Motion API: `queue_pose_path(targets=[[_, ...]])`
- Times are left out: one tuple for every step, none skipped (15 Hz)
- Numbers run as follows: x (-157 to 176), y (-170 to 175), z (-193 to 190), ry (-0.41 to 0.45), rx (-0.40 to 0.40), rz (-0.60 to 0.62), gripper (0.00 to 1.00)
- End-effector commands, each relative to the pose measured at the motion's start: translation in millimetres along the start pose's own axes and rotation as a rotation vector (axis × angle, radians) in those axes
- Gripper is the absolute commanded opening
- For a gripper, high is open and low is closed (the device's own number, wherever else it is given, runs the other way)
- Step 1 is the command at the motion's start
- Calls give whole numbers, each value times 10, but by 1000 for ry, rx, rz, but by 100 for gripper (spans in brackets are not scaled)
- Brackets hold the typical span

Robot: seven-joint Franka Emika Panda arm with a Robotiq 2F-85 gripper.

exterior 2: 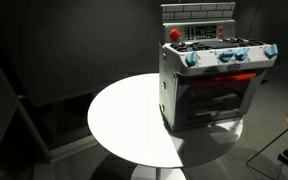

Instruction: Push the top orange button to the right of the stove button display

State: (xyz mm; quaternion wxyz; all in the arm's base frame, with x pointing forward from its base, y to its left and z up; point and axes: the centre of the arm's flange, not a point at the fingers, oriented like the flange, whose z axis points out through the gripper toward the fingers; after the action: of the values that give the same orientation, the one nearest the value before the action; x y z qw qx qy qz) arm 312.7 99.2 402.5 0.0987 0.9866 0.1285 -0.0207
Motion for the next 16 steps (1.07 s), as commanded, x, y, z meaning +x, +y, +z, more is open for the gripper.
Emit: queue_pose_path(targets=[[0, 0, 0, 0, 0, 0, 100], [0, 0, 0, 0, 0, 0, 100], [12, 14, -15, 5, -3, 3, 100], [28, 28, -40, 12, -7, 7, 100], [54, 50, -90, 25, -9, 10, 100], [73, 67, -127, 35, -14, 12, 100], [96, 85, -175, 48, -15, 14, 100], [135, 117, -251, 67, -20, 19, 100], [167, 144, -316, 85, -27, 22, 100], [212, 185, -405, 109, -37, 28, 100], [261, 232, -508, 136, -49, 37, 100], [308, 284, -602, 164, -65, 44, 100], [351, 337, -694, 188, -78, 52, 100], [404, 410, -798, 216, -95, 63, 100], [449, 480, -891, 242, -110, 75, 100], [496, 563, -988, 271, -128, 91, 100]])
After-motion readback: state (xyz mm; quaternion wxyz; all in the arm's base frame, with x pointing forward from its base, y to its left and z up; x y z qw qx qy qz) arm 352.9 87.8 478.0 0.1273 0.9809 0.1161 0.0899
